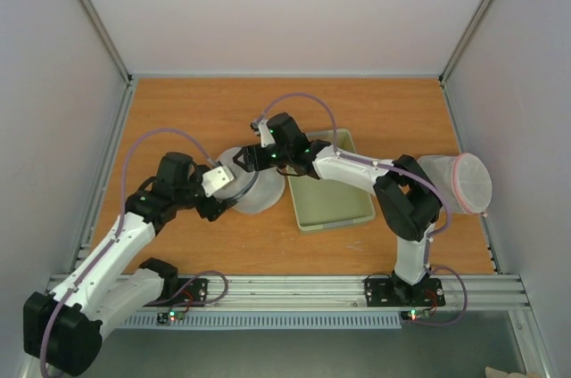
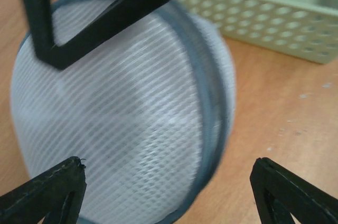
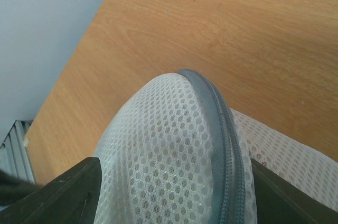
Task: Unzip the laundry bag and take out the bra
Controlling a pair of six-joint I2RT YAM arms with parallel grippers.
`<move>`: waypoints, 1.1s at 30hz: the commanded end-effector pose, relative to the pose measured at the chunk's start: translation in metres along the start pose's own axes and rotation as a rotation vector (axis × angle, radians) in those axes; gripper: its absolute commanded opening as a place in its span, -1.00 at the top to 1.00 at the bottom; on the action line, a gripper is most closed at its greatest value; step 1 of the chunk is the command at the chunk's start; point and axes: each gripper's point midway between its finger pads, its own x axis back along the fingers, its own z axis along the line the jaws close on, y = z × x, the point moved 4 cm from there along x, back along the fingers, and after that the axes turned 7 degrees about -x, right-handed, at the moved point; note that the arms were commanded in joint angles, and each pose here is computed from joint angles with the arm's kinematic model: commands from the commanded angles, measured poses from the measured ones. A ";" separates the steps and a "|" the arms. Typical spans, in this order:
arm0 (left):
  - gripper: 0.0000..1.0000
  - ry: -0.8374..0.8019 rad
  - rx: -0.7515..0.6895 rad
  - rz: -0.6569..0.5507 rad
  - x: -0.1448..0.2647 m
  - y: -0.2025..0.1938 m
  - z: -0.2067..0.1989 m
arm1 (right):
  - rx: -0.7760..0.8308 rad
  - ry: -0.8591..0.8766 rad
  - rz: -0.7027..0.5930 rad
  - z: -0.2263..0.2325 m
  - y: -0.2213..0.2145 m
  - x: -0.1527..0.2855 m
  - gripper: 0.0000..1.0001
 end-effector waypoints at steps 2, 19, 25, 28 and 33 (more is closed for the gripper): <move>-0.56 -0.111 -0.281 -0.210 0.020 0.041 -0.016 | 0.038 0.042 -0.062 0.022 0.020 0.023 -0.43; 0.26 -0.111 -0.187 -0.016 -0.009 0.018 -0.001 | 0.069 0.065 -0.064 0.023 0.016 0.025 -0.40; 0.25 -0.124 -0.188 -0.010 -0.013 0.014 -0.003 | 0.072 0.073 -0.064 0.024 0.016 0.025 -0.40; 0.21 -0.122 -0.187 -0.006 -0.015 0.013 -0.004 | 0.067 0.074 -0.061 0.023 0.015 0.025 -0.39; 0.27 -0.073 -0.226 0.003 -0.022 0.011 0.001 | 0.070 0.089 -0.065 0.026 0.016 0.027 -0.38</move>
